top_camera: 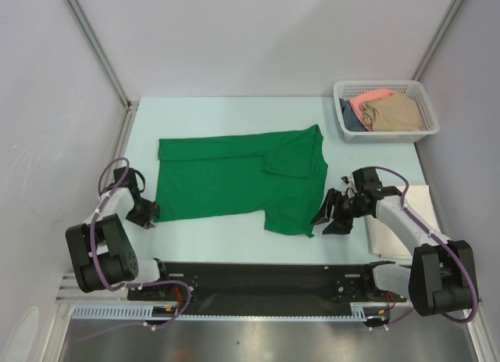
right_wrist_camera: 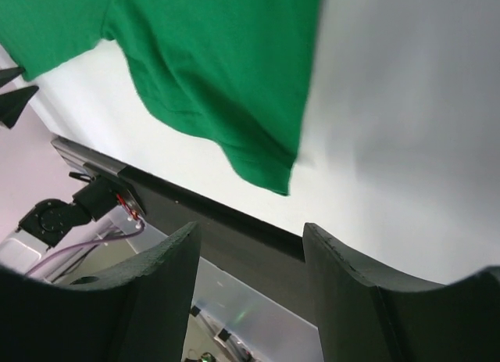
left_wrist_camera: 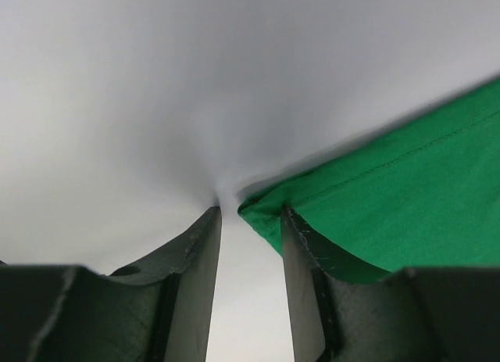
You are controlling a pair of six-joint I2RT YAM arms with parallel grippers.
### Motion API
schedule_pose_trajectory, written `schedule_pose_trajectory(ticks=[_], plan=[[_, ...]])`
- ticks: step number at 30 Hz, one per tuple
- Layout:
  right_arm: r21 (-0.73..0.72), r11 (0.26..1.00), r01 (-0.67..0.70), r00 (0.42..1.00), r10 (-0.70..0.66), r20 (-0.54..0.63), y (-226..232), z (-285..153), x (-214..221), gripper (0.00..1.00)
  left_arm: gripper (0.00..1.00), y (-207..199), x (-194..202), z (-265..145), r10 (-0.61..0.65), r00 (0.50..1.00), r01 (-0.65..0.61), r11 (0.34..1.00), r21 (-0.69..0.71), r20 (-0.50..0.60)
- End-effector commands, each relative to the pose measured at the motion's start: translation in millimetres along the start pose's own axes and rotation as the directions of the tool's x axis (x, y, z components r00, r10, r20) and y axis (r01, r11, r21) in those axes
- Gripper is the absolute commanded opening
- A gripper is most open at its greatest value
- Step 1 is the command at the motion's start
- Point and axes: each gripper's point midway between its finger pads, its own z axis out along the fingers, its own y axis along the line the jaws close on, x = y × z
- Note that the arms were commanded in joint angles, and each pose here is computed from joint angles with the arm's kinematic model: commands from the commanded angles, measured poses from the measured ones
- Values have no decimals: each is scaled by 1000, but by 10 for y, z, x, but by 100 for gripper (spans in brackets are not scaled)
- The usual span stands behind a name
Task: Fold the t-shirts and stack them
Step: Fold the tshirt
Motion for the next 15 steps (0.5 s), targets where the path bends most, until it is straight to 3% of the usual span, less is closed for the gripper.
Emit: schedule_pose_trajectory(ticks=[1, 4, 8, 9, 15], plan=[[-32, 992, 121, 992, -120, 40, 291, -25, -148, 61, 42, 12, -108, 7, -25, 999, 26, 999, -23, 31], [-40, 983, 178, 980, -173, 97, 504, -40, -306, 60, 34, 8, -130, 40, -20, 999, 21, 999, -29, 33], [-47, 978, 204, 978, -202, 49, 660, 131, -332, 54, 5, -19, -125, 79, -19, 1000, 20, 999, -28, 19], [-24, 980, 200, 979, -199, 39, 654, 200, -397, 49, 4, -38, -122, 91, -15, 1000, 15, 1000, -22, 15], [71, 975, 210, 978, -209, -15, 571, 450, -470, 43, 0, -89, -161, 52, 1, 1000, -1, 1000, 1, 25]])
